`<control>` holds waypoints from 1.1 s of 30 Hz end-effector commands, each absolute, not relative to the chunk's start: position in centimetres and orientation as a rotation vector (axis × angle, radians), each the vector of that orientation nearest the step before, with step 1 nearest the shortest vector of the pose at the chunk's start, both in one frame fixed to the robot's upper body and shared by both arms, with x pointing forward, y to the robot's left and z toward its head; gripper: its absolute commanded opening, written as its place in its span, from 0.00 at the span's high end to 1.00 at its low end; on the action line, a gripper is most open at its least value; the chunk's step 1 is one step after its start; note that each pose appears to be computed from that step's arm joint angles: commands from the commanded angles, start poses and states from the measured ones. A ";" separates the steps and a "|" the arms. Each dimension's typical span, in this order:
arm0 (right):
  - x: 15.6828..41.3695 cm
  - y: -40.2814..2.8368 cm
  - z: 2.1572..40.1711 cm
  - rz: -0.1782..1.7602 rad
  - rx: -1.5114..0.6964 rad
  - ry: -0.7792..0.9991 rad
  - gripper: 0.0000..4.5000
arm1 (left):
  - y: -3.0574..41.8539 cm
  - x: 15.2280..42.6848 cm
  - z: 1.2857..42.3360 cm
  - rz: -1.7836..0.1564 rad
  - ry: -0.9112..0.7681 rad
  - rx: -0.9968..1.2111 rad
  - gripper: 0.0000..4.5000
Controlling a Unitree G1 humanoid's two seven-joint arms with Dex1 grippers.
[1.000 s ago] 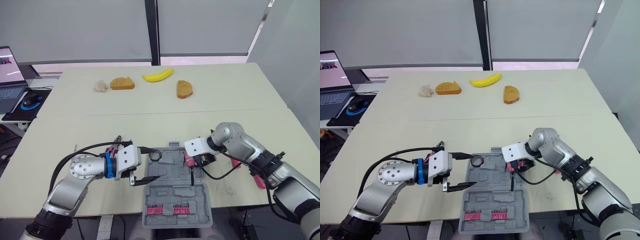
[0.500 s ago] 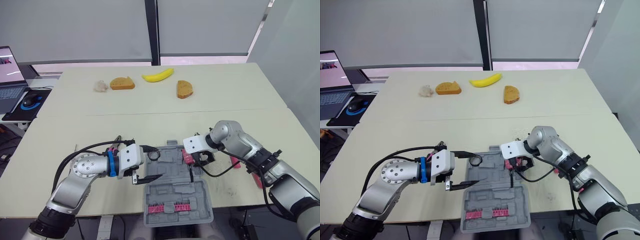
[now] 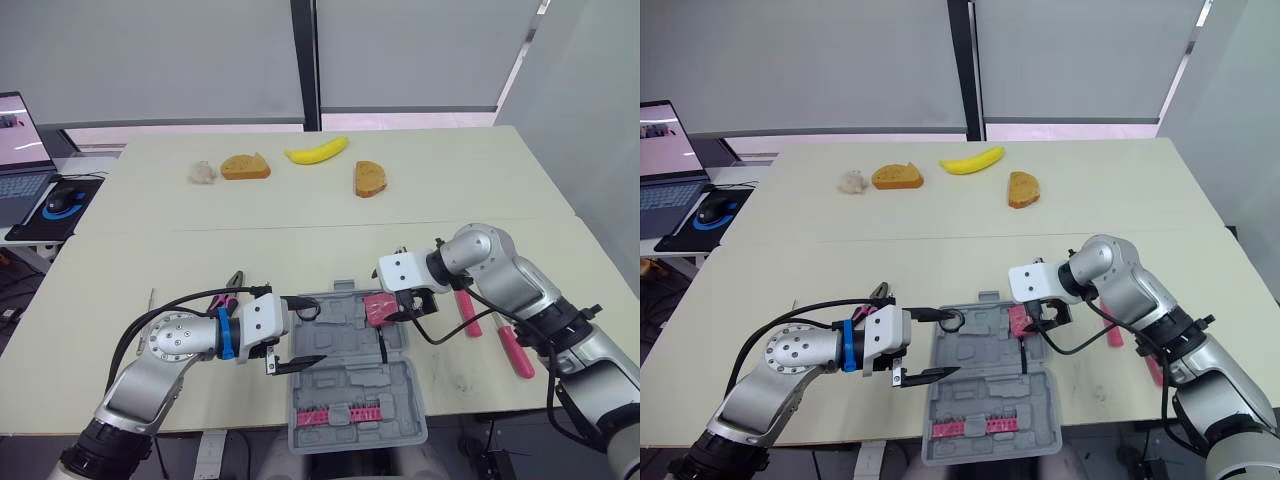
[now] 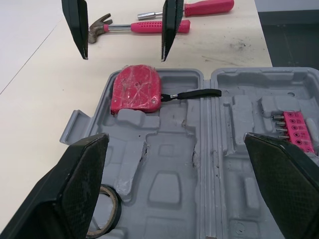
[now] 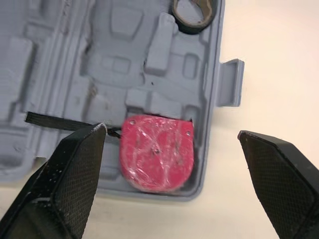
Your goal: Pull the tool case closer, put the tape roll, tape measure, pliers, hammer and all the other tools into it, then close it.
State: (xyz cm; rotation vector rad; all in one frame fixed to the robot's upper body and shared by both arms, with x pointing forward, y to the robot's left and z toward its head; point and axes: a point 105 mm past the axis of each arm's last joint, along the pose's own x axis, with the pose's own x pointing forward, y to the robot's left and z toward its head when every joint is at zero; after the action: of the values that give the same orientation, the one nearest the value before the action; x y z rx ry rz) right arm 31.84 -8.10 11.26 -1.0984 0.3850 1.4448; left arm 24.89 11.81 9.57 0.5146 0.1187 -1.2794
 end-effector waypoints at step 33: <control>33.6 -11.3 4.3 1.334 -0.894 0.617 0.62 | 10.9 25.2 10.5 -1.313 0.052 0.538 0.00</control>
State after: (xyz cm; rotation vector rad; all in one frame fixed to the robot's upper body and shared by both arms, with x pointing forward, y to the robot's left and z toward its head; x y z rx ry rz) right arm 33.91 -9.73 6.45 -0.9088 0.4862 1.3528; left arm 25.25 11.25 10.15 0.5266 0.0772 -1.3041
